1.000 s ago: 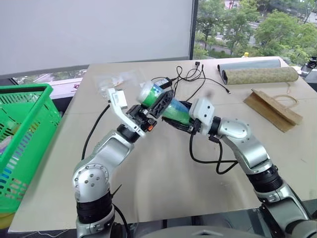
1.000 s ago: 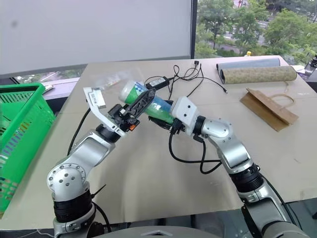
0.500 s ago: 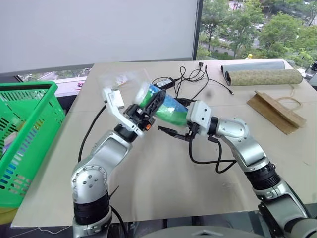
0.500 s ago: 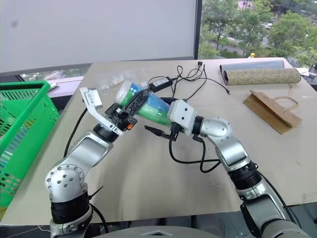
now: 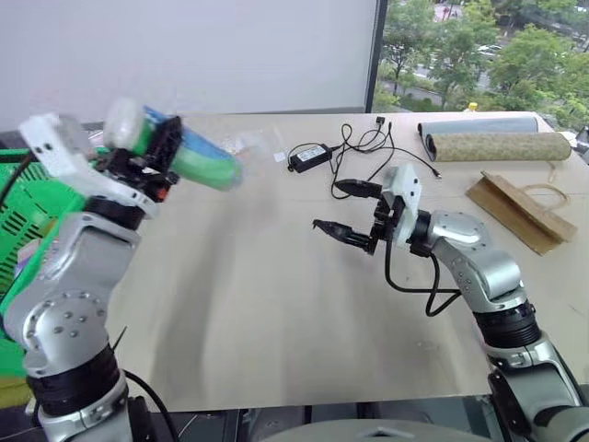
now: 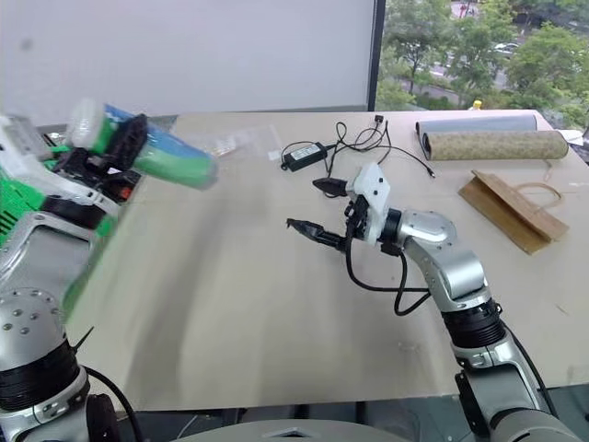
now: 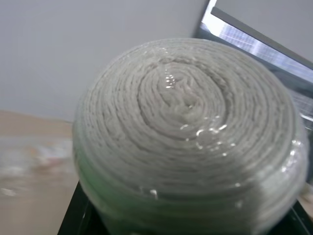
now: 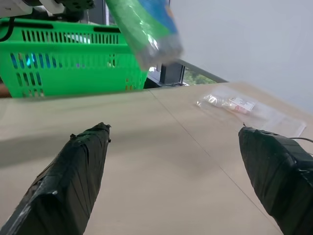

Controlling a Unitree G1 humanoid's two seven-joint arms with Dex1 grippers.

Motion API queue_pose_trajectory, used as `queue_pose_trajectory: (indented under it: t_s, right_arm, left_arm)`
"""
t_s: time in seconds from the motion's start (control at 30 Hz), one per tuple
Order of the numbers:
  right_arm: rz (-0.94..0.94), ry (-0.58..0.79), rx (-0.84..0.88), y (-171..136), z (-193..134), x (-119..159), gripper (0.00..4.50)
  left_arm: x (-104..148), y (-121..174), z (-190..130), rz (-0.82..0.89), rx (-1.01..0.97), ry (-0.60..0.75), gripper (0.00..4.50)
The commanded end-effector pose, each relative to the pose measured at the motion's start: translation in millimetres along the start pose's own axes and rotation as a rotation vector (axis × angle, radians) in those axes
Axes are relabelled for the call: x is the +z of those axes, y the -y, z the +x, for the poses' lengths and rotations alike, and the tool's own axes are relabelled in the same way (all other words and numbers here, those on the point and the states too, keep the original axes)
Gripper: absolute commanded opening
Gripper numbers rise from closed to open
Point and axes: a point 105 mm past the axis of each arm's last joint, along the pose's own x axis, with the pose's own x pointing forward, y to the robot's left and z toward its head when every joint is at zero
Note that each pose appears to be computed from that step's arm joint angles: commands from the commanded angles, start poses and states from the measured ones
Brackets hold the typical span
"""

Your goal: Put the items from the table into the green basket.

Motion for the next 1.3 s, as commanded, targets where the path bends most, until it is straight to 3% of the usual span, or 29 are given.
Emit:
queue_pose_trajectory:
  t_s: [0.03,0.17,0.33,0.47,0.67,0.8,0.83,1.0,1.1,1.17,1.3]
  right_arm:
    - [-0.004,0.079,0.024,-1,-1,29,4.5]
    - [0.085,0.129,0.116,-13,-5,47,4.5]
    - [0.191,0.189,0.274,-27,-17,77,4.5]
    - [0.181,0.214,0.275,-22,-24,85,4.5]
    - [0.153,0.201,0.244,-16,-30,83,4.5]
    - [0.14,0.212,0.241,-17,-30,85,4.5]
    - [0.138,0.218,0.239,-17,-29,86,4.5]
    - [0.127,0.224,0.223,-16,-29,87,4.5]
    - [0.131,0.218,0.177,-12,-33,81,4.5]
    - [0.139,0.185,0.112,-6,-40,66,4.5]
    - [0.083,-0.007,-0.096,13,-70,8,4.5]
  left_arm:
    - [37,-15,-6,0.147,0.077,0.099,1.74]
    - [60,-48,-16,0.425,0.264,0.103,1.74]
    - [84,-108,-41,0.91,0.579,-0.011,1.74]
    - [100,-140,-62,0.968,0.72,-0.024,1.74]
    - [101,-171,-71,1.089,0.708,-0.138,1.74]
    - [104,-185,-75,1.084,0.742,-0.131,1.74]
    - [105,-188,-78,1.065,0.766,-0.119,2.22]
    - [100,-184,-66,1.02,0.704,-0.076,4.45]
    - [90,-166,-51,0.966,0.565,-0.048,4.45]
    - [67,-146,-42,0.897,0.404,-0.071,4.45]
    - [-16,-85,-42,0.696,0.048,-0.237,4.45]
